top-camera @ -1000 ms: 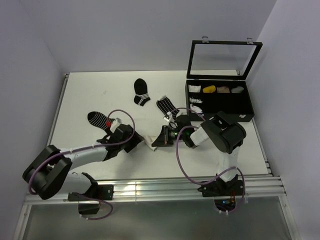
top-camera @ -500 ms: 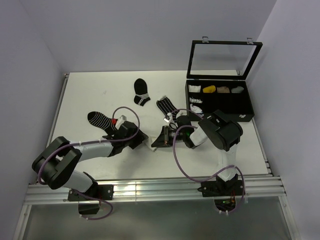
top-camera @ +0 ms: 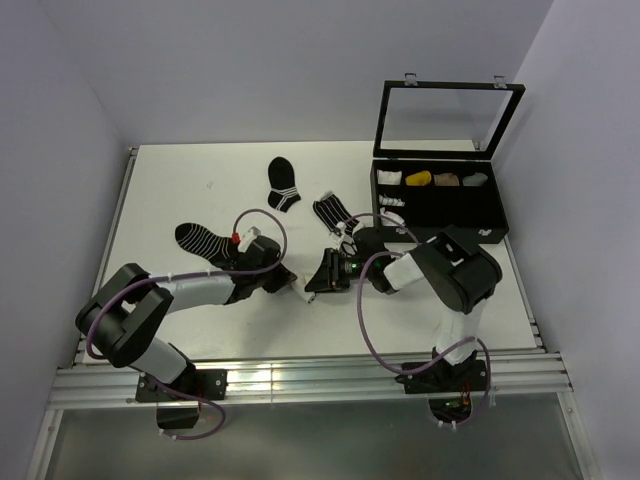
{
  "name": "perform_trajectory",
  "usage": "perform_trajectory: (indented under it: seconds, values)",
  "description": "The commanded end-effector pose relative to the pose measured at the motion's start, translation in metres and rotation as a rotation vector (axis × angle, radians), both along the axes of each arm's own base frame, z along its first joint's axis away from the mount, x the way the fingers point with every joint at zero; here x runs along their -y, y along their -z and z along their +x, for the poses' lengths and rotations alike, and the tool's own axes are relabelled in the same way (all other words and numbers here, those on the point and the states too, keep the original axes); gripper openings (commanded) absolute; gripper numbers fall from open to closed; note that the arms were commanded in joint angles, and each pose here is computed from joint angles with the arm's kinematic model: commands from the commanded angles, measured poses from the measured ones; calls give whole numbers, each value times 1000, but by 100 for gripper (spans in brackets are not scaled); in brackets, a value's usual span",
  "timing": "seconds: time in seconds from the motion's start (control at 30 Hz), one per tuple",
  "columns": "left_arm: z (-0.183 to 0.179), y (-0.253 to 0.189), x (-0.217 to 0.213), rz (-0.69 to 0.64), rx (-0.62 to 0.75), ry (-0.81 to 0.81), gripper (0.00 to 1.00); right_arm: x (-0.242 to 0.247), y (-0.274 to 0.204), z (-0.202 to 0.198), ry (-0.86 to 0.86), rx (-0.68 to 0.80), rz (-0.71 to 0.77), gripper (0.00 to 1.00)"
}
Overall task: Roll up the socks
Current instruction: Roll the sock at the center of the board.
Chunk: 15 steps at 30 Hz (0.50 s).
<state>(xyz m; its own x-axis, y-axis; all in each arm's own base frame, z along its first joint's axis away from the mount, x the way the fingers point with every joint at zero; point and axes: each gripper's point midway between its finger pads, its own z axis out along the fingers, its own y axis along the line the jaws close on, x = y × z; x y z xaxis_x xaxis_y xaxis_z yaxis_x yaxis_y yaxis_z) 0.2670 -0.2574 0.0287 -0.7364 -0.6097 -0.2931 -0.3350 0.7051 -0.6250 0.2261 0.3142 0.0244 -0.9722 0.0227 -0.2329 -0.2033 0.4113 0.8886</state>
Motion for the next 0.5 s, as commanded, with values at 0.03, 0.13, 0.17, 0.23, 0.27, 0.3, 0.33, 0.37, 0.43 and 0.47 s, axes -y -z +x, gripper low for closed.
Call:
perform_trajectory:
  seconds: [0.03, 0.13, 0.17, 0.23, 0.27, 0.3, 0.33, 0.37, 0.43, 0.47]
  values:
    - [-13, 13, -13, 134, -67, 32, 0, 22, -6, 18, 73, 163, -209, 52]
    - [-13, 10, -15, 179, -67, 45, 0, 27, -25, 21, 69, 313, -308, 55]
    - [-9, 5, -12, 183, -55, 46, 0, 27, -28, 23, 72, 381, -349, 56]
    - [-10, 6, -12, 210, -64, 64, 0, 28, -45, 26, 86, 473, -387, 56]
    - [-10, 4, -11, 218, -69, 68, 0, 33, -48, 35, 115, 547, -449, 56]
    - [-9, 4, -10, 224, -70, 73, 0, 25, -54, 29, 97, 598, -463, 56]
    - [-10, 6, -10, 232, -77, 80, 0, 23, -60, 28, 84, 652, -485, 56]
    - [-10, 5, -9, 237, -83, 82, 0, 21, -63, 26, 83, 686, -505, 55]
    - [-12, 8, -8, 243, -96, 95, 0, 12, -69, 22, 86, 755, -542, 55]
    - [-11, 7, -6, 243, -96, 97, 0, 10, -69, 20, 73, 786, -558, 54]
